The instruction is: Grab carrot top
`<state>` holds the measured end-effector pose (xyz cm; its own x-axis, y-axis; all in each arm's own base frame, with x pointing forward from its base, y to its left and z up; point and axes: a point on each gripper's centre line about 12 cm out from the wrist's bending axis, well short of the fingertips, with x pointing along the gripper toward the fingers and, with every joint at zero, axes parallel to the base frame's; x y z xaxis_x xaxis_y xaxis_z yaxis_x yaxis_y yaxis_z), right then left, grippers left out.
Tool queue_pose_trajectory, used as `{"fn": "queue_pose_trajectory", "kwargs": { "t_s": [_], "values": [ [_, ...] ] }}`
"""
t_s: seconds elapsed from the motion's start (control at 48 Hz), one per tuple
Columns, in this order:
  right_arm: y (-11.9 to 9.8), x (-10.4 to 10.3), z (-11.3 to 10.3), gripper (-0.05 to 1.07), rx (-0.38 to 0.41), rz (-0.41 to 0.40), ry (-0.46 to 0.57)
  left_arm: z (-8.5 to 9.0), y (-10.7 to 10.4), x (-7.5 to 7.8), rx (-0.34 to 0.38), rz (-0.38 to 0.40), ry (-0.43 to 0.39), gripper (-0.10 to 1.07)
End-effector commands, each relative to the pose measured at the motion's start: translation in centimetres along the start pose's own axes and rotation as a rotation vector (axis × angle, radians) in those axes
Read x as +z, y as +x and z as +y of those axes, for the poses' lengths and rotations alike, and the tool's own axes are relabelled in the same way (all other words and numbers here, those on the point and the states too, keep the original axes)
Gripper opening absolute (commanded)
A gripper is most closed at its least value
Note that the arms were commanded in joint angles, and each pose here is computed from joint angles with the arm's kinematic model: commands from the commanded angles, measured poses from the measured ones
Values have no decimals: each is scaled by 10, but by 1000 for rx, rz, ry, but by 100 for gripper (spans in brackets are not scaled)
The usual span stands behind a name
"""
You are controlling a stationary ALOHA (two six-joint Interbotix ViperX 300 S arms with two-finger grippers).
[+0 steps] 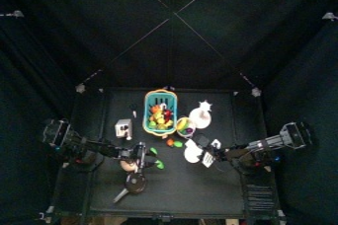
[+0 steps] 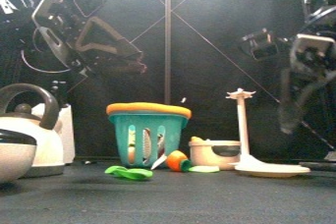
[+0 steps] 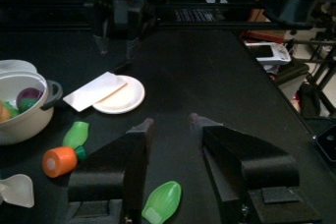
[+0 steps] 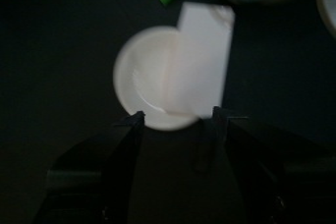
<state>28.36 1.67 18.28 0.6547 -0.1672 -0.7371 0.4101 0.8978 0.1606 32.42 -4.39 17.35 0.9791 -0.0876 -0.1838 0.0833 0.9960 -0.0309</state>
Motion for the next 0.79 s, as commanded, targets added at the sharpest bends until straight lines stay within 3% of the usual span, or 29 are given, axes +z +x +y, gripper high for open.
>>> {"fn": "queue_pose_trajectory", "kwargs": {
  "t_s": [0.0,0.25,0.375,0.542,0.771],
  "values": [
    [5,30,19,90,40,-74,-62,2,-4,14,11,-55,-11,77],
    [68,58,25,90,-63,-47,-148,4,-29,23,17,-130,-24,77],
    [94,69,19,90,-131,-29,-131,5,-41,22,23,-138,-34,77],
    [109,82,4,90,-256,-9,-108,8,-51,21,42,-145,-57,77],
    [125,85,-7,90,-284,14,-62,10,-55,16,55,-135,-72,77]
  ]
}}
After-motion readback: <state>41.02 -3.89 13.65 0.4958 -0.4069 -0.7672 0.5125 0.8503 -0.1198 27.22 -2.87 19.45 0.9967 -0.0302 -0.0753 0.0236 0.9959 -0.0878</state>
